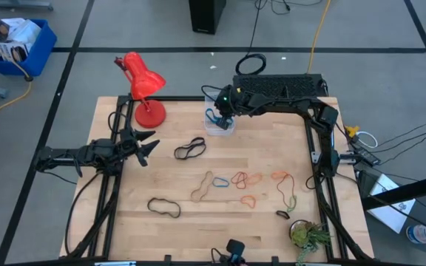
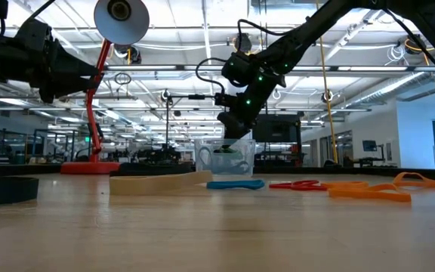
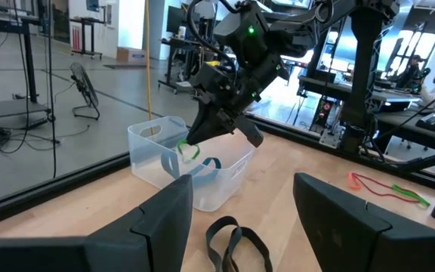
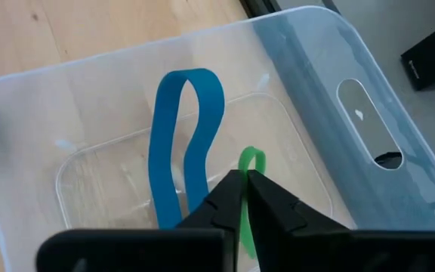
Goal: Pick and place rubber bands into bin
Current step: Put the green rubber band into the transparent bin, then put the black rubber band into the transparent bin
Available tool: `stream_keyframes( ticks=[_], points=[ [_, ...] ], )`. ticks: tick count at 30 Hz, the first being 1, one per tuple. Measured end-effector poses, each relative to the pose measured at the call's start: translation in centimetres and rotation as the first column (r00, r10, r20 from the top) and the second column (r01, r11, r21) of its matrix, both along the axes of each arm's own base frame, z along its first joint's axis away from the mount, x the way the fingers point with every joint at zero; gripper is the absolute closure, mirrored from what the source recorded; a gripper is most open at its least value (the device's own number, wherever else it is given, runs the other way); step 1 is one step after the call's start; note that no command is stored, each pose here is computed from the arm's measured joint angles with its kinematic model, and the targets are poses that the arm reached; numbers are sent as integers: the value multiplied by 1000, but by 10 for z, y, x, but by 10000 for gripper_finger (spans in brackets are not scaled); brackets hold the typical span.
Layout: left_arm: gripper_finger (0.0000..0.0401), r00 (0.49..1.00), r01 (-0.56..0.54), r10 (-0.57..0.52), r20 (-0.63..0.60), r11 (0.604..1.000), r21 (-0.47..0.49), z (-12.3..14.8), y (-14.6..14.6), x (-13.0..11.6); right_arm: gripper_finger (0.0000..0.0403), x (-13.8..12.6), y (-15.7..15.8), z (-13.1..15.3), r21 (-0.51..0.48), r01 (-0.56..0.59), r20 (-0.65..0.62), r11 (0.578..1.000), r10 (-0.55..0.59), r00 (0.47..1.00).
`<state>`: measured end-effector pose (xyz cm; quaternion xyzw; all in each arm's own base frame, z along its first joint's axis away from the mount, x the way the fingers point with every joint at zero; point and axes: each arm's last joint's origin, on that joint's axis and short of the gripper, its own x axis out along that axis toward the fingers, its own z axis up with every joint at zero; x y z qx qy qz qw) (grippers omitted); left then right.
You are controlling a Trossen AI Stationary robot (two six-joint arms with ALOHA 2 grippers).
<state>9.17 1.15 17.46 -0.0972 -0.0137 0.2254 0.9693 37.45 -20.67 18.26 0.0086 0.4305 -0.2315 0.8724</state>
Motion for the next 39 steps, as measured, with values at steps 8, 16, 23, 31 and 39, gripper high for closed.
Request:
stream_keyframes(
  ticks=[8,16,23,31,39],
  points=[
    [164,1000,0,0,0,1000,0,0,0,0,352,1,1,0,31,-33,17,999,33,999],
    [164,1000,0,0,0,1000,0,0,0,0,306,1,2,0,39,-67,21,997,66,998],
    [164,1000,0,0,0,1000,0,0,0,0,245,-1,6,13,-25,-31,13,999,31,999],
    [164,1000,1,-1,4,1000,0,0,0,0,199,-17,57,101,-99,-106,183,989,123,975],
    [164,1000,1,-1,11,1000,-1,1,0,0,197,-69,125,181,-60,-315,401,947,312,861]
  ],
)
